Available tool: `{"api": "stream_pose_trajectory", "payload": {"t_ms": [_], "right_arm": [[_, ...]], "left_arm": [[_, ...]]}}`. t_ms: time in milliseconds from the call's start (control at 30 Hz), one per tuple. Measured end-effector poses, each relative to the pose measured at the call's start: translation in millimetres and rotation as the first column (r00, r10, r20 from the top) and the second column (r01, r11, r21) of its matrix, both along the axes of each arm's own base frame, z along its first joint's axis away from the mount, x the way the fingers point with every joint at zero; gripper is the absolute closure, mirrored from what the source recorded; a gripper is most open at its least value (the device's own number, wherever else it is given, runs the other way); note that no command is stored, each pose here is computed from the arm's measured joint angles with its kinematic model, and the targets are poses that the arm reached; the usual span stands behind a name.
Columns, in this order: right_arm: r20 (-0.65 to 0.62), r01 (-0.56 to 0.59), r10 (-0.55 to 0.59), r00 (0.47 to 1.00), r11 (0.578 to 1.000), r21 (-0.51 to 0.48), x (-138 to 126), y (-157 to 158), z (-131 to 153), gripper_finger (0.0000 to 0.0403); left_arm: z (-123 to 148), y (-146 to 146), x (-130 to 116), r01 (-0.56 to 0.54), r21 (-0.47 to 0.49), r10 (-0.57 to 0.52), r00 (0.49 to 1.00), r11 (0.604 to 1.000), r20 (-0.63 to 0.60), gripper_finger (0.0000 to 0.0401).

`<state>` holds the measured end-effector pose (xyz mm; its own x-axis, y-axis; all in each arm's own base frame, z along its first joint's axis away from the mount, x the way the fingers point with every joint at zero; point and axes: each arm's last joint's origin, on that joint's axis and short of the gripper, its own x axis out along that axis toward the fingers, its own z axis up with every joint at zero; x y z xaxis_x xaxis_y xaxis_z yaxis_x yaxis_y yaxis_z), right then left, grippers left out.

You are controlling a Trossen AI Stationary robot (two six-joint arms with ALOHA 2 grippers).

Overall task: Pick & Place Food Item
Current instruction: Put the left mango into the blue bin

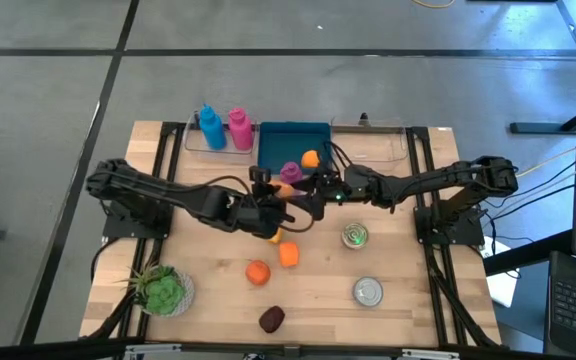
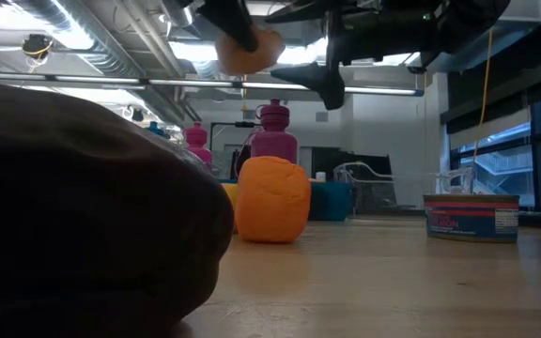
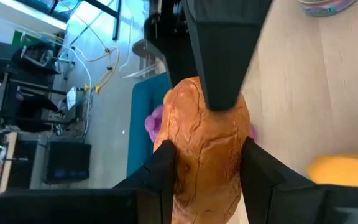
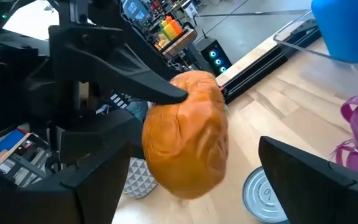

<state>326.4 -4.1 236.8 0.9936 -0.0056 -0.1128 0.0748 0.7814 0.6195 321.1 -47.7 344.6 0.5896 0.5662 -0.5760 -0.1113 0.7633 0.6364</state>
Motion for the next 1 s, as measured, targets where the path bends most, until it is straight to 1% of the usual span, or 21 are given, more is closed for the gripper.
{"api": "stream_pose_trajectory", "payload": {"t_ms": [167,700,800,1000], "right_arm": [[0.036,-0.019,0.020,0.999,1.000,-0.016,0.4,3.6,3.3,0.0050],[0.041,-0.030,0.031,0.999,0.999,-0.029,0.4,4.2,3.8,0.0052],[0.041,-0.033,0.034,0.999,0.999,-0.029,0.4,4.3,3.8,0.0065],[0.039,-0.044,0.046,0.998,0.999,-0.032,0.3,4.5,3.5,0.0112]], "left_arm": [[4.9,-1.2,8.7,0.005,0.043,-0.005,1.000,0.999,-0.002,0.0292],[6.0,-2.1,12.9,0.023,0.051,-0.023,1.000,0.998,0.001,0.0291],[5.9,-2.2,12.8,0.024,0.049,-0.024,1.000,0.999,0.000,0.0290],[6.0,-2.3,12.9,0.025,0.047,-0.025,1.000,0.999,0.001,0.0290]]}}
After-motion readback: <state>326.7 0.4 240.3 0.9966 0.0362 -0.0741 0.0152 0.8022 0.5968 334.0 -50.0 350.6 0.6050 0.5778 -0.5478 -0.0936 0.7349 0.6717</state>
